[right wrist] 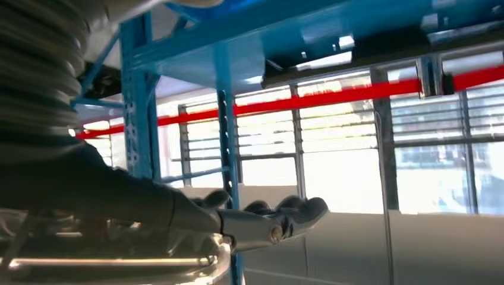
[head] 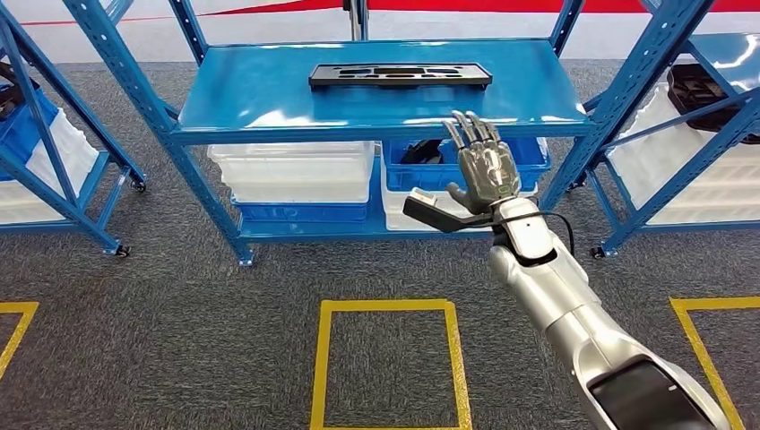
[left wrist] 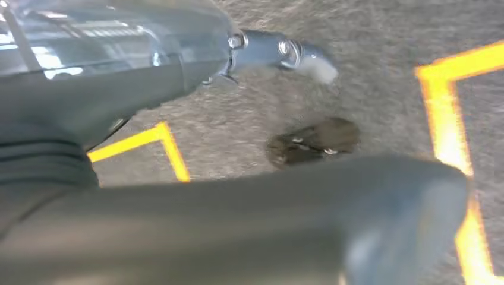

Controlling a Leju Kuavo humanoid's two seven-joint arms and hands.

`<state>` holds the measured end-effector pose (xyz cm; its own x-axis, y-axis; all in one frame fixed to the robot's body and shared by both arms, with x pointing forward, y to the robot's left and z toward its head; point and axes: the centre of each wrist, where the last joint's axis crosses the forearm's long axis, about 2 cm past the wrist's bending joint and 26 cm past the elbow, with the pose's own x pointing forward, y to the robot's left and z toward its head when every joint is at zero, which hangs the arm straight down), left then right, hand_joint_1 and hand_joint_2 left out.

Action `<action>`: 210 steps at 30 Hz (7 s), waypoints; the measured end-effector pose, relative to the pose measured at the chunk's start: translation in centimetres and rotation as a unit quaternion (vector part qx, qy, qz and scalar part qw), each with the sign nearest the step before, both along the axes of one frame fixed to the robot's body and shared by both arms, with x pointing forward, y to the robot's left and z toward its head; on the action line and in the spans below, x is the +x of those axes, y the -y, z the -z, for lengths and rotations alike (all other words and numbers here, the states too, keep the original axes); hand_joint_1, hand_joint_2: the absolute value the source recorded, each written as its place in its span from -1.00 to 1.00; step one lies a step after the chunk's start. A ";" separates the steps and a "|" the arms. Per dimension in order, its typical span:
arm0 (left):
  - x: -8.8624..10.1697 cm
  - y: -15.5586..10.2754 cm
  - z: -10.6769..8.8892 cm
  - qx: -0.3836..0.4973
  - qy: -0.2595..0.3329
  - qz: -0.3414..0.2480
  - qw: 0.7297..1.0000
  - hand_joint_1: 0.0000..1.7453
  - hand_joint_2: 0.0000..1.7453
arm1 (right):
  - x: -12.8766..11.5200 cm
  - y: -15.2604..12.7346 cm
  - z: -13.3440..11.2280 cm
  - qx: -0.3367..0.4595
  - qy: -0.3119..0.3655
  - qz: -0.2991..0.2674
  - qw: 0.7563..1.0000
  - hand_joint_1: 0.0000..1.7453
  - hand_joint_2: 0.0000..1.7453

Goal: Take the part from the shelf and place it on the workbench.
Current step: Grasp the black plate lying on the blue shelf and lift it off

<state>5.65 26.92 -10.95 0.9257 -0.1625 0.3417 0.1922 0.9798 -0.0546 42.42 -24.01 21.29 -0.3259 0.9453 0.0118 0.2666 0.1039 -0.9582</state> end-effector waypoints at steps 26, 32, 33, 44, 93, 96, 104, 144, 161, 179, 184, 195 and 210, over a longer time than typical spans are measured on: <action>0.1 -0.1 0.0 0.001 -0.002 0.017 1.000 -1.00 -1.00 | 3.1 1.6 0.5 -0.071 -0.102 0.097 0.988 -1.00 1.00; -0.1 -0.1 0.0 0.000 -0.003 0.018 1.000 -1.00 -1.00 | 3.3 2.1 0.6 -0.074 -0.105 0.105 0.986 -1.00 1.00; -0.2 -0.1 0.0 0.000 -0.004 0.018 1.000 -1.00 -1.00 | 3.2 2.2 0.7 -0.073 -0.107 0.104 0.986 -1.00 1.00; -0.6 -0.1 0.1 0.005 -0.008 0.009 1.000 -1.00 -1.00 | 3.0 2.4 1.4 -0.055 -0.114 0.091 0.988 -1.00 1.00; 0.9 -1.4 -0.1 0.021 0.009 -0.010 1.000 -1.00 -1.00 | 1.0 1.0 2.7 -0.040 -0.091 0.066 0.993 -1.00 1.00; 0.7 -1.5 -0.1 0.021 0.009 -0.017 1.000 -1.00 -1.00 | 0.9 0.8 2.9 -0.041 -0.093 0.062 0.993 -1.00 1.00; 0.8 -1.5 -0.1 0.015 0.022 -0.024 0.999 -1.00 -1.00 | 0.7 -0.5 3.1 -0.037 -0.096 0.049 0.993 -1.00 1.00; -0.7 -1.0 0.1 0.013 -0.002 -0.015 1.000 -1.00 -1.00 | 0.7 -2.4 3.5 -0.071 -0.108 0.069 0.989 -1.00 1.00; -0.4 -0.7 0.1 0.009 0.003 -0.011 1.000 -1.00 -1.00 | 0.8 -2.2 3.6 -0.074 -0.105 0.073 0.989 -1.00 1.00; -0.4 -0.6 0.1 0.006 0.003 -0.012 1.000 -1.00 -1.00 | 0.9 -2.4 3.4 -0.078 -0.106 0.071 0.989 -1.00 1.00; -0.3 -0.5 0.1 0.005 0.004 -0.012 1.000 -1.00 -1.00 | 1.1 -2.4 3.2 -0.077 -0.104 0.071 0.989 -1.00 1.00; -0.4 -0.5 0.1 0.005 0.003 -0.012 1.000 -1.00 -1.00 | 0.8 -2.4 3.7 -0.078 -0.110 0.070 0.988 -1.00 1.00; -0.6 -0.6 0.1 0.005 0.001 -0.019 1.000 -1.00 -1.00 | 0.9 -2.0 4.3 -0.091 -0.180 0.088 0.976 -1.00 1.00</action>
<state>5.08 27.48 -11.05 0.9308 -0.1311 0.3413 0.1553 0.9869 -0.0446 43.30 -22.01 16.99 -0.1633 0.9835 -0.0783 -0.0914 -0.0941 -0.9914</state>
